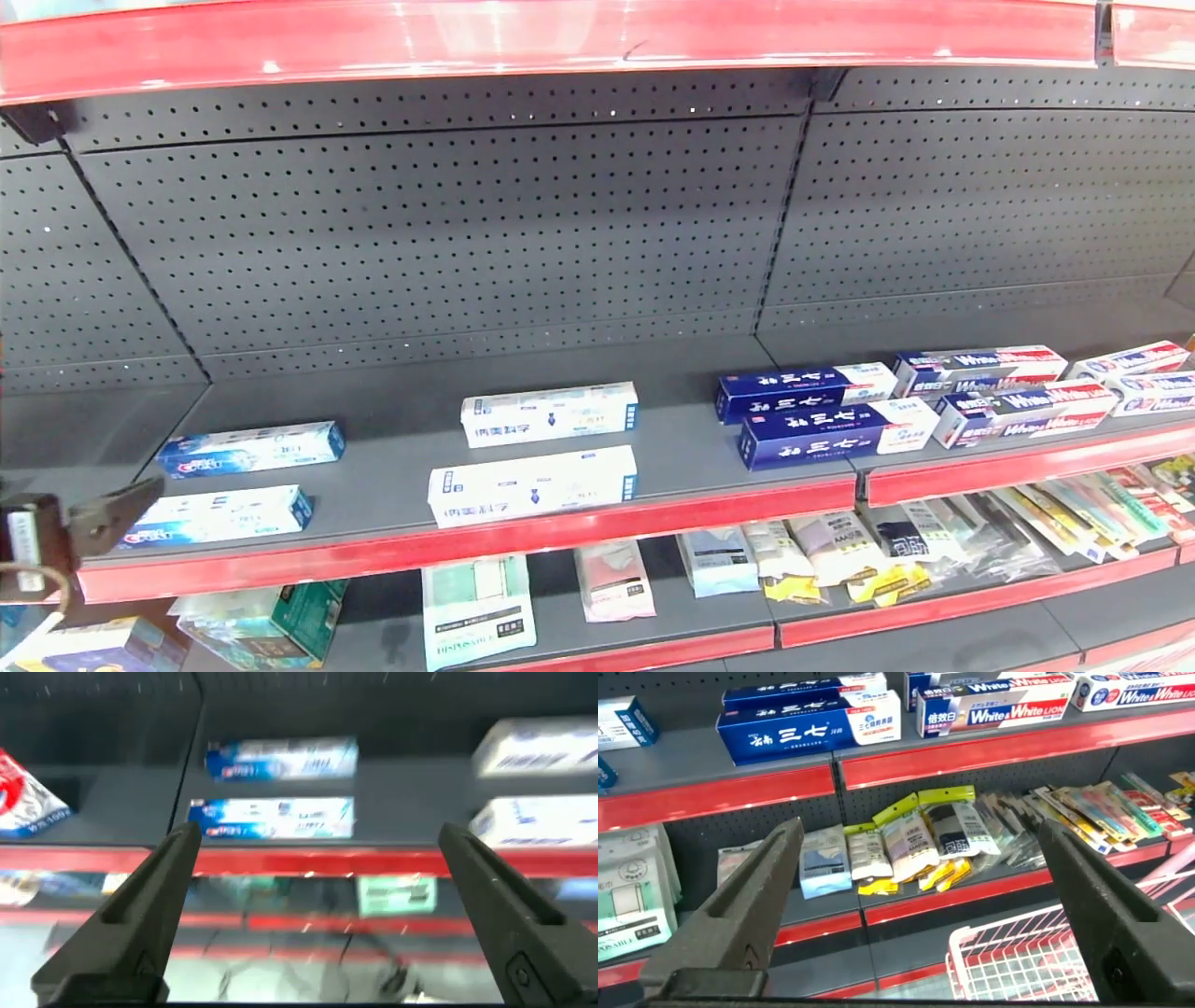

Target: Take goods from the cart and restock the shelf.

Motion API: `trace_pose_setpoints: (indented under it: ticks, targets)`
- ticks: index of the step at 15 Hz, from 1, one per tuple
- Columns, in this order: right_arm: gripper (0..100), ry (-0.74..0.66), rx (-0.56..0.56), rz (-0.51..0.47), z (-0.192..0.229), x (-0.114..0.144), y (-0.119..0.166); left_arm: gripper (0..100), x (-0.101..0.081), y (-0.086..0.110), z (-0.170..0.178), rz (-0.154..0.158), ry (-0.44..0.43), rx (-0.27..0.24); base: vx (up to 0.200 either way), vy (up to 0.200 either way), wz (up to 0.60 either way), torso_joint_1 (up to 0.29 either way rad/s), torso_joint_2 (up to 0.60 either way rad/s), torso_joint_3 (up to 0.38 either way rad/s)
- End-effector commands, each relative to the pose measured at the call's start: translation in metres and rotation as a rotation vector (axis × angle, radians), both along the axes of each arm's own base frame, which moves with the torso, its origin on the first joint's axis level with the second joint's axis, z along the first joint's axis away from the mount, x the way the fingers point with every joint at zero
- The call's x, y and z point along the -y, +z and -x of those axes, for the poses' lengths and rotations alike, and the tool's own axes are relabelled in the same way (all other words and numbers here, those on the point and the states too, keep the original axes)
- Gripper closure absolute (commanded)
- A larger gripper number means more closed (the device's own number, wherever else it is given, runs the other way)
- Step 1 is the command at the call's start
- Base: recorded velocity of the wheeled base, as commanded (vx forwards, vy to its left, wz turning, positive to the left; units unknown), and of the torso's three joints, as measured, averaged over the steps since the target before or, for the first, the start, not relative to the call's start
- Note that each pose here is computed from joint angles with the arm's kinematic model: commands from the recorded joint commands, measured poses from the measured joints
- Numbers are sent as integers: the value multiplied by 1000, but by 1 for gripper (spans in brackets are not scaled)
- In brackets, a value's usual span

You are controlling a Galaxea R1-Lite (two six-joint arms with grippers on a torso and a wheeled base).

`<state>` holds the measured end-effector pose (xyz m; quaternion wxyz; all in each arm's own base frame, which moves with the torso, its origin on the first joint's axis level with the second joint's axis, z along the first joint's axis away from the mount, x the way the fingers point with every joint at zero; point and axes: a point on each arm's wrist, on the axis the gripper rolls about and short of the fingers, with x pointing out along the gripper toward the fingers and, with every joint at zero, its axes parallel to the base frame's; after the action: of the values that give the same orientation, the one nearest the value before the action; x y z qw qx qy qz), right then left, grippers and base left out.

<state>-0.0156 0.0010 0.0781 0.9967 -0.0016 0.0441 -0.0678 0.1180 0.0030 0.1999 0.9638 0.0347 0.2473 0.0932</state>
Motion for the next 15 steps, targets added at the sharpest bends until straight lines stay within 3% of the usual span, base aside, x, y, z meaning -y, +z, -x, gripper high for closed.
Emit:
trace_pose_setpoints:
  ticks: [1, 2, 7, 10, 15]
  targets:
    - [0, 0, -3, 1, 0, 0, 0, 0, 10, -35, -62, -36, -36, -278, 0, 0, 0, 0, 0, 0]
    - [0, 0, -3, -1, 0, 0, 0, 0, 16, -43, -71, -41, -62, -307, 0, 0, 0, 0, 0, 0]
    - [0, 0, -3, 1, 0, 0, 0, 0, 42, -69, -110, -60, -158, -322, 0, 0, 0, 0, 0, 0]
    - [0, 0, -3, 1, 0, 0, 0, 0, 46, -80, -117, -67, -172, -367, 0, 0, 0, 0, 0, 0]
    - [0, 0, -3, 1, 0, 0, 0, 0, 51, -92, -135, -69, -177, -401, 0, 0, 0, 0, 0, 0]
